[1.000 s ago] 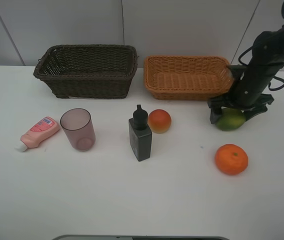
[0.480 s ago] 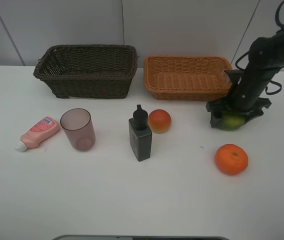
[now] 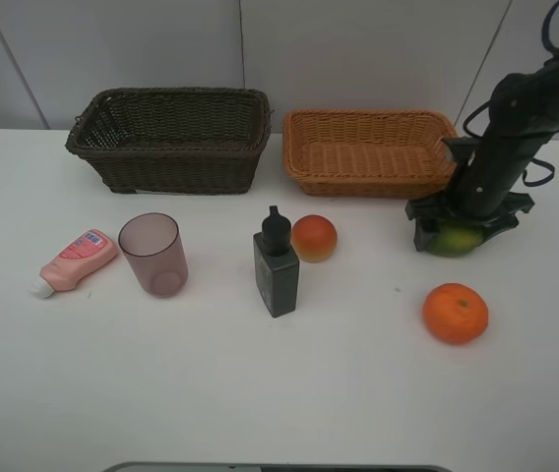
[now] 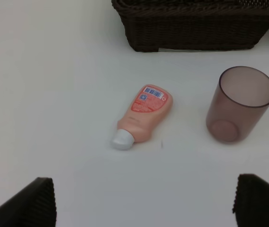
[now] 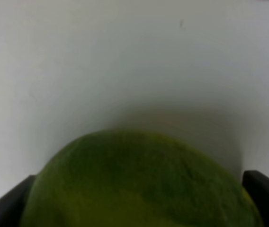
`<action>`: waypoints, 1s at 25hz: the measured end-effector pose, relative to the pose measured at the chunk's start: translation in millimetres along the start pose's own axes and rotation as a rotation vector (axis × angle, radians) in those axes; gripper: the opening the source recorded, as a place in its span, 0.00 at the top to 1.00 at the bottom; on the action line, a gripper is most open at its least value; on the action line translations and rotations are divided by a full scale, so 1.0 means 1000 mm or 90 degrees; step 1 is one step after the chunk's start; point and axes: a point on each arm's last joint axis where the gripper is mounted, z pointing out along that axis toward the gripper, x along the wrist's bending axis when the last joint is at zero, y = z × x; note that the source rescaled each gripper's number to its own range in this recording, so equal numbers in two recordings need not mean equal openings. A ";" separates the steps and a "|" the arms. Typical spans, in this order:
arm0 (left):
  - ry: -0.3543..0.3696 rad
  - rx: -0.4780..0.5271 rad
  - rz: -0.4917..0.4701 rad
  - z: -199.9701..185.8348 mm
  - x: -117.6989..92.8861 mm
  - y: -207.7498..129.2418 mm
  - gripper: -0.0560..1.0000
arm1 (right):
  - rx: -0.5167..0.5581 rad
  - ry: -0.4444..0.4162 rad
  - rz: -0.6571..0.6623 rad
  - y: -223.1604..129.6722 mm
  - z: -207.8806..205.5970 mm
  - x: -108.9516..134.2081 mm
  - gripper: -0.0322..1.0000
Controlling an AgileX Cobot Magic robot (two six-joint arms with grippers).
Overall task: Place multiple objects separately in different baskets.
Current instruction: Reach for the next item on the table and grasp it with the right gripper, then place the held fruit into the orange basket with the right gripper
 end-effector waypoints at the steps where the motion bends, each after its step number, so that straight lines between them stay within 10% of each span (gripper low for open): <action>1: 0.000 0.000 0.000 0.000 0.000 0.000 0.03 | 0.000 0.000 0.000 0.000 0.000 0.000 0.19; 25: 0.000 0.000 0.000 0.000 0.000 0.000 0.03 | 0.027 0.009 0.053 0.017 -0.064 0.007 0.19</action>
